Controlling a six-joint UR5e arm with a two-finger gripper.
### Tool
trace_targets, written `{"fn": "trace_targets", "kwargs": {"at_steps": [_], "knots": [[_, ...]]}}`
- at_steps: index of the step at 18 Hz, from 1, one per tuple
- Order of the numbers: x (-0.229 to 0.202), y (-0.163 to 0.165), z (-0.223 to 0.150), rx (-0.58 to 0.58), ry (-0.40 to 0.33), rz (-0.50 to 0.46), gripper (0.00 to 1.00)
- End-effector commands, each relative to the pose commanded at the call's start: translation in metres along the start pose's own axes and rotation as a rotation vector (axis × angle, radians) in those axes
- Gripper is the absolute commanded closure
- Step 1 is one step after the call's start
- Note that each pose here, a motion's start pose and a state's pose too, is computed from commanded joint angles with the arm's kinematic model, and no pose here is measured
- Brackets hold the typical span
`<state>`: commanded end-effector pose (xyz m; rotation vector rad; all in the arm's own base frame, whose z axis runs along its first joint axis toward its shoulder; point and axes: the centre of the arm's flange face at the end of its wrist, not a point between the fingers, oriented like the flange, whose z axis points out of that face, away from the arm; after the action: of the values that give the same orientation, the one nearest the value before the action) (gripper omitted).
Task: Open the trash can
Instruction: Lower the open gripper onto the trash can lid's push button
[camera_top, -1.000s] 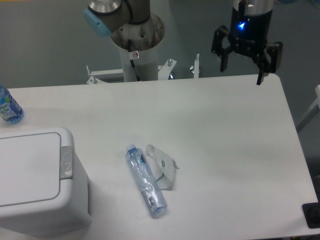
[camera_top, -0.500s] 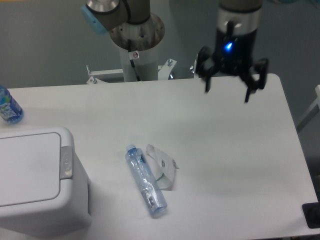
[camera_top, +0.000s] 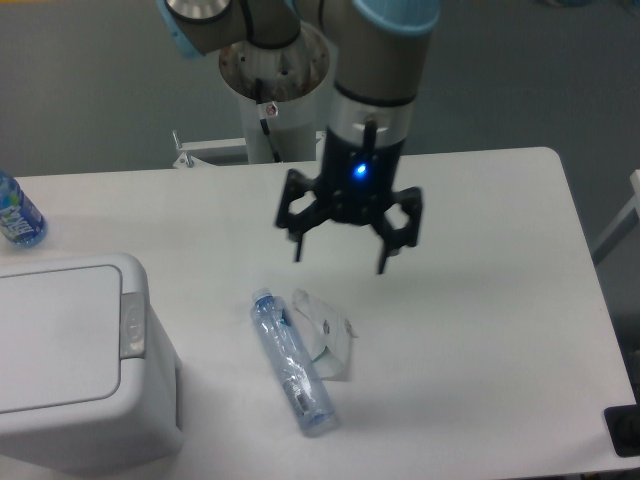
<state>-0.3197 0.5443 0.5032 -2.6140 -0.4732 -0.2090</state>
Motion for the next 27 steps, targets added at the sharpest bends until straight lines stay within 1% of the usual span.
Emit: {"fn": "trace_targets", "kwargs": {"at_steps": [5, 7, 13, 19, 27], "knots": [[0.03, -0.016, 0.023, 0.061, 0.021, -0.02, 0.0], [0.034, -0.019, 0.026, 0.08, 0.021, -0.028, 0.0], [0.061, -0.024, 0.045, 0.084, 0.041, -0.009, 0.0], [0.073, -0.025, 0.059, 0.076, 0.053, 0.001, 0.0], [0.072, -0.025, 0.062, 0.071, 0.053, -0.001, 0.0]]}}
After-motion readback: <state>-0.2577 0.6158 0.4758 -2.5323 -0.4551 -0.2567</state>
